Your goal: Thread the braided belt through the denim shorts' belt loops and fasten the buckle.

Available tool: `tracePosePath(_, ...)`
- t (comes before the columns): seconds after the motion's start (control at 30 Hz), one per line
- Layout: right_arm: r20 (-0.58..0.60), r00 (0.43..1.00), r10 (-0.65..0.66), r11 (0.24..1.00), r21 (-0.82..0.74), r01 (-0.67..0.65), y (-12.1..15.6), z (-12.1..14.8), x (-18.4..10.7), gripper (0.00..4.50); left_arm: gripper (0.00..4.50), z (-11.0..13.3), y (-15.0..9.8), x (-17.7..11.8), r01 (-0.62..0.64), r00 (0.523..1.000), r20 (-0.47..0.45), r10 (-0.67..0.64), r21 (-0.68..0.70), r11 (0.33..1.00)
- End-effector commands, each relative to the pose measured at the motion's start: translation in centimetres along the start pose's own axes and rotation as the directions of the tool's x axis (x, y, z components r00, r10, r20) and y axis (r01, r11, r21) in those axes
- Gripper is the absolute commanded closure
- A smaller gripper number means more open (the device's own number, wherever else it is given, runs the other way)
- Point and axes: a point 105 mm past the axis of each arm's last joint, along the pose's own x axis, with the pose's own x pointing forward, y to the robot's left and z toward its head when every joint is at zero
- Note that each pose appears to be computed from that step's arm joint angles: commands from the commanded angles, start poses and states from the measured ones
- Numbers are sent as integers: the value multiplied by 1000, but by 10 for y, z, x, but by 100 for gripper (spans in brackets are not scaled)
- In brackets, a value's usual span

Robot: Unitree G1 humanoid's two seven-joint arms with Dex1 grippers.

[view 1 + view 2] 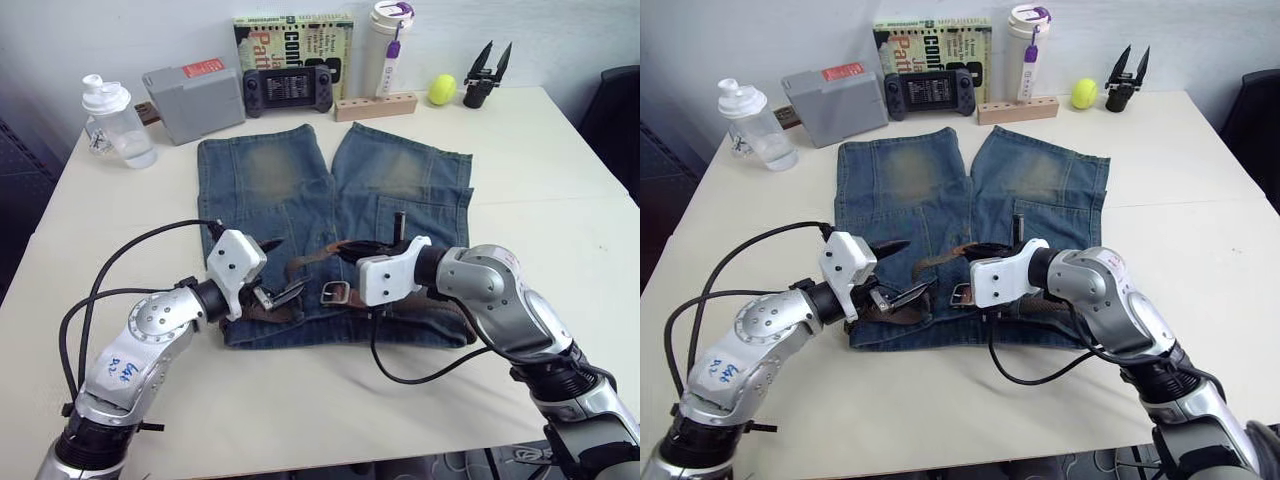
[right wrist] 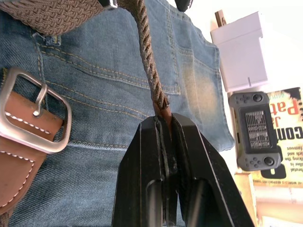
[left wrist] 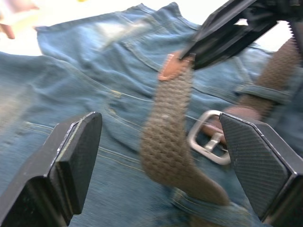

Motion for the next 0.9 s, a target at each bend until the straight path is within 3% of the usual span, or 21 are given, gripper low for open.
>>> tracePosePath(0.03, 43, 998, -43, 998, -36, 44, -13, 16, -3, 450, 16, -2, -2, 2, -4, 1000, 4, 4, 55, 998)
tracePosePath(0.13, 47, 998, -42, 999, -28, 44, -12, 17, -3, 450, 16, 0, -2, 4, -14, 999, 36, 13, 39, 999)
tracePosePath(0.17, 48, 998, -42, 999, -26, 43, -12, 17, -3, 450, 69, 0, -2, 4, -16, 999, 45, 14, 38, 999)
tracePosePath(0.23, 51, 998, -42, 999, -22, 43, -12, 18, -3, 450, 124, 1, -4, 5, -11, 998, 55, 9, 30, 1000)
tracePosePath(0.47, 51, 998, -46, 999, -2, 47, -12, 19, -4, 450, 431, -5, -9, 7, -3, 998, 68, 3, -2, 1000)
tracePosePath(0.53, 57, 997, -50, 999, 16, 49, -12, 19, -4, 450, 445, -6, -9, 7, -8, 997, 77, 9, -5, 1000)
tracePosePath(0.6, 61, 997, -52, 998, 31, 51, -12, 20, -4, 372, 450, -5, -9, 7, -15, 995, 102, 17, -21, 1000)
tracePosePath(0.63, 65, 997, -52, 998, 47, 49, -12, 20, -4, 356, 450, -6, -9, 7, -17, 994, 106, 19, -24, 1000)
tracePosePath(0.73, 72, 996, -59, 991, 122, 50, -12, 19, -7, 231, 450, -12, -10, 6, -26, 995, 98, 29, -30, 999)
tracePosePath(0.87, 69, 996, -57, 958, 283, 35, -10, 14, -21, 21, 450, -16, -9, 5, -35, 995, 88, 38, -42, 999)
tracePosePath(0.9, 72, 997, -32, 946, 323, 7, -5, 14, -25, 2, 450, -17, -9, 5, -41, 995, 84, 45, -51, 998)
